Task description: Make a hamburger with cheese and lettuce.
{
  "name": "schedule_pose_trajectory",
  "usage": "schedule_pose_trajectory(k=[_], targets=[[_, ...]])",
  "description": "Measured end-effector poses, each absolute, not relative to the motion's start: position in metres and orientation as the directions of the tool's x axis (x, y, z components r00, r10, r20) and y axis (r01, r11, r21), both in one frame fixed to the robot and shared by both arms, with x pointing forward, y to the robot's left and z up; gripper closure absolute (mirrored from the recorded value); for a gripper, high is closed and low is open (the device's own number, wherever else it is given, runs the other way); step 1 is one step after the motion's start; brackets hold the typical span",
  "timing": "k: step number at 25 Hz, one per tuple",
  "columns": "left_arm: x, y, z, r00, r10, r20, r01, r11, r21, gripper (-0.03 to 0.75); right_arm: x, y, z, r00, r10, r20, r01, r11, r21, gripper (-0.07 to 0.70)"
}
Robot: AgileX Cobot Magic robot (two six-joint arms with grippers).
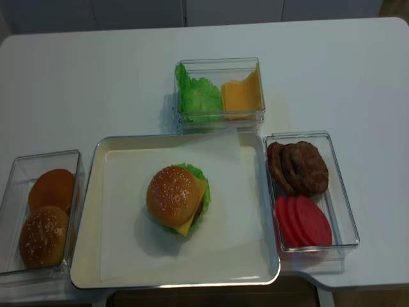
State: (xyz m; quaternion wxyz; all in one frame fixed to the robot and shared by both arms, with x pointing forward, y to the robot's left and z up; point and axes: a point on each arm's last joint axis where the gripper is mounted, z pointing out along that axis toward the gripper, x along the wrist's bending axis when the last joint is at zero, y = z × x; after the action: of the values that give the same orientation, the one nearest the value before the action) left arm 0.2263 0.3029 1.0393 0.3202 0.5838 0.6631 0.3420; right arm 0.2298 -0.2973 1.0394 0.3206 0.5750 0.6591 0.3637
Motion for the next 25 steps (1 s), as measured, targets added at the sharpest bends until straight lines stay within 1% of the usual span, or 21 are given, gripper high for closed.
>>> schedule_pose_trajectory(k=[8, 25], targets=[[0.2263, 0.3029, 1.0393, -0.113, 0.993, -0.025, 0.555, 0.085, 0.827, 0.337, 0.2298, -0.2973, 1.0394, -0.133, 0.991, -0.004, 0.525, 0.074, 0.848, 0.624], [0.2263, 0.3029, 1.0393, -0.113, 0.993, -0.025, 0.555, 0.085, 0.827, 0.34, 0.2298, -0.2973, 1.0394, -0.133, 0.991, -0.004, 0.525, 0.074, 0.848, 0.624]])
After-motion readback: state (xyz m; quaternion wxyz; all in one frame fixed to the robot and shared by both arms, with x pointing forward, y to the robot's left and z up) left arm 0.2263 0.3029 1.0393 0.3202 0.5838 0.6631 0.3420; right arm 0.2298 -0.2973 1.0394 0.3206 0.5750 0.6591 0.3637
